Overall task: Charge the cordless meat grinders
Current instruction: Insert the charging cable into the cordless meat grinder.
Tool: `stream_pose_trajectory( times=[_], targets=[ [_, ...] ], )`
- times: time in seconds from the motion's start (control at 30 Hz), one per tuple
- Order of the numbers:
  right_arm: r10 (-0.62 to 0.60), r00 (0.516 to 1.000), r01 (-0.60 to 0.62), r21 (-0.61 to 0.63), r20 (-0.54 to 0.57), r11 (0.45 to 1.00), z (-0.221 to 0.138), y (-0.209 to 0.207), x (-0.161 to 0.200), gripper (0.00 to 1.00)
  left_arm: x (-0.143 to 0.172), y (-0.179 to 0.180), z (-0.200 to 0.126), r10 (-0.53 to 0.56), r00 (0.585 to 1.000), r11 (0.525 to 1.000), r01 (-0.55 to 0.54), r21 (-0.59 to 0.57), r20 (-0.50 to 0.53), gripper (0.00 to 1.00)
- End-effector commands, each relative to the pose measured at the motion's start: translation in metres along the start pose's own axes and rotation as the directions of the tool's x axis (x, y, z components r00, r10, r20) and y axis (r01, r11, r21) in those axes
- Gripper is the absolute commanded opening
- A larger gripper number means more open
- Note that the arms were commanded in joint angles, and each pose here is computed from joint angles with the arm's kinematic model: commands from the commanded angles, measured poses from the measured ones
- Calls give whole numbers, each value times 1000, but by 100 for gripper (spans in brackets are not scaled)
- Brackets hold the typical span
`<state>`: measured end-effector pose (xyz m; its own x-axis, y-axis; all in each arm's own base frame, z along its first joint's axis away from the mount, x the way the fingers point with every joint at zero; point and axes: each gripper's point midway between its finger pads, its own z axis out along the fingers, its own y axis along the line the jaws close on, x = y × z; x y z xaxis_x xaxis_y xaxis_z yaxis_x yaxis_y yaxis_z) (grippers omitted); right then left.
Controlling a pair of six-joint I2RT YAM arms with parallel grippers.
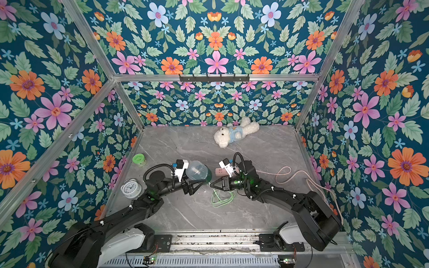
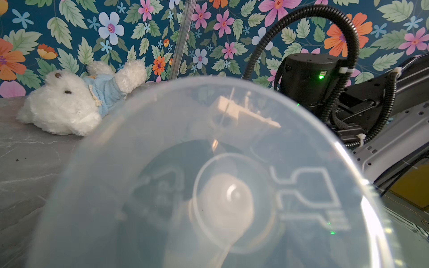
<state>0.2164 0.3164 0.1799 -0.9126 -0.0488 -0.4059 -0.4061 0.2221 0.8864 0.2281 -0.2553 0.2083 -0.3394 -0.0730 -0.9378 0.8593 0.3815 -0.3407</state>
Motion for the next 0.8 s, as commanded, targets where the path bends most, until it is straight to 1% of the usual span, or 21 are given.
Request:
stream_pose_trajectory(
  times=[0.0, 0.2, 0.27, 0.37, 0.5, 0.63, 0.77],
  targets=[
    [-27, 989, 23, 27, 148, 999, -3, 4, -37, 0, 6, -33, 0, 33, 998, 985, -25, 169, -48, 63],
    [-3, 983, 7, -24, 183, 1000, -2, 9, -46, 0, 6, -33, 1, 37, 998, 985, -29, 169, -43, 63],
    [-13, 984, 20, -37, 178, 999, 0, 11, -46, 0, 6, -33, 1, 35, 998, 985, -27, 173, -46, 63],
    [-54, 988, 53, 7, 145, 999, 0, 6, -40, 0, 9, -33, 1, 30, 998, 984, -19, 176, -56, 63],
    [-84, 990, 72, 106, 115, 992, -7, 0, -37, 0, 9, -34, 1, 36, 997, 984, -24, 176, -65, 62],
    [-60, 987, 49, 80, 151, 996, -13, 4, -48, 0, 11, -36, 2, 36, 997, 981, -21, 191, -75, 61],
    [-53, 986, 42, 73, 158, 996, -11, 5, -54, 0, 13, -40, 4, 45, 995, 979, -26, 204, -88, 61]
  ],
)
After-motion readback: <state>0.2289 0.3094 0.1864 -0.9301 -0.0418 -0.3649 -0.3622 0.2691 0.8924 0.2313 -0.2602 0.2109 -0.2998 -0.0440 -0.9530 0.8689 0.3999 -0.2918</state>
